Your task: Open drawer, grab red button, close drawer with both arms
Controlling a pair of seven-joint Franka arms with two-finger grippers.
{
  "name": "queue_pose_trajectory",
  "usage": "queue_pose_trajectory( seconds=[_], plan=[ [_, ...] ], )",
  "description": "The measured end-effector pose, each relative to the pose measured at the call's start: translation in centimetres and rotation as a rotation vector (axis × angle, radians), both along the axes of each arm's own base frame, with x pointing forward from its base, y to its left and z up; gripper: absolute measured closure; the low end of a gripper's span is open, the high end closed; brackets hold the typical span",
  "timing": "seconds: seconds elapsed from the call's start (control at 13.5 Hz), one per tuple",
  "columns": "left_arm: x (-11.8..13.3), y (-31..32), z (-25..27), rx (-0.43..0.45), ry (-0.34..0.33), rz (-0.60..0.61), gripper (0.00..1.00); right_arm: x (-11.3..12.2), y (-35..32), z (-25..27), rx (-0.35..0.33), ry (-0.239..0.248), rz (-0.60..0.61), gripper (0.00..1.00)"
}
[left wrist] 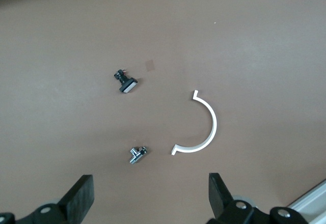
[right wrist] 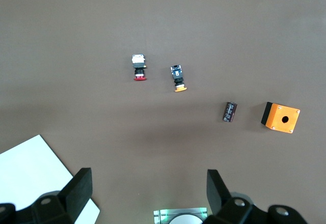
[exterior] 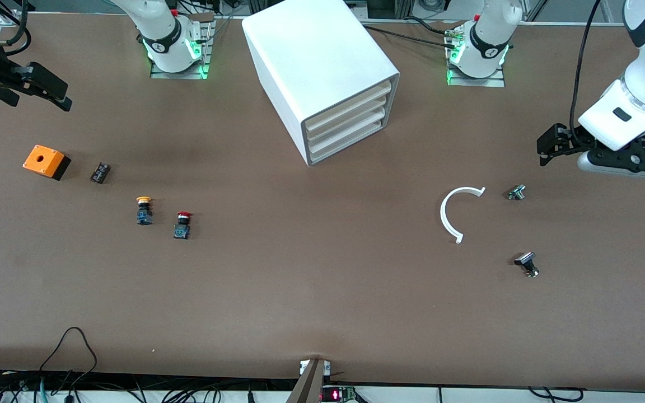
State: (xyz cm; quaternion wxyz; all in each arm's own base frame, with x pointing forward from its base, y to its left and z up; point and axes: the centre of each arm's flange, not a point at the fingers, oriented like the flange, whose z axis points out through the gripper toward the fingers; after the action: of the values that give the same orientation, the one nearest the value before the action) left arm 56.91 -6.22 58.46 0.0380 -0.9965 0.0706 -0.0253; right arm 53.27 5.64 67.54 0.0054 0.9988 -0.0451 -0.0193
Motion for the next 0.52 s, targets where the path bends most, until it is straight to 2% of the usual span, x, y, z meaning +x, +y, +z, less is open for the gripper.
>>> queue_pose_trajectory(
  seconds=[0.22, 0.52],
  plan=[
    [-1.1, 0.4, 0.1, 0.004, 0.024, 0.007, 0.01, 0.3, 0.0, -0.5, 0.0, -0.001, -0.001, 0.0],
    [-1.4, 1.0, 0.0, 0.007, 0.049, 0.018, 0.01, 2.1, 0.1, -2.8, 0.0, 0.002, -0.003, 0.0]
  ],
)
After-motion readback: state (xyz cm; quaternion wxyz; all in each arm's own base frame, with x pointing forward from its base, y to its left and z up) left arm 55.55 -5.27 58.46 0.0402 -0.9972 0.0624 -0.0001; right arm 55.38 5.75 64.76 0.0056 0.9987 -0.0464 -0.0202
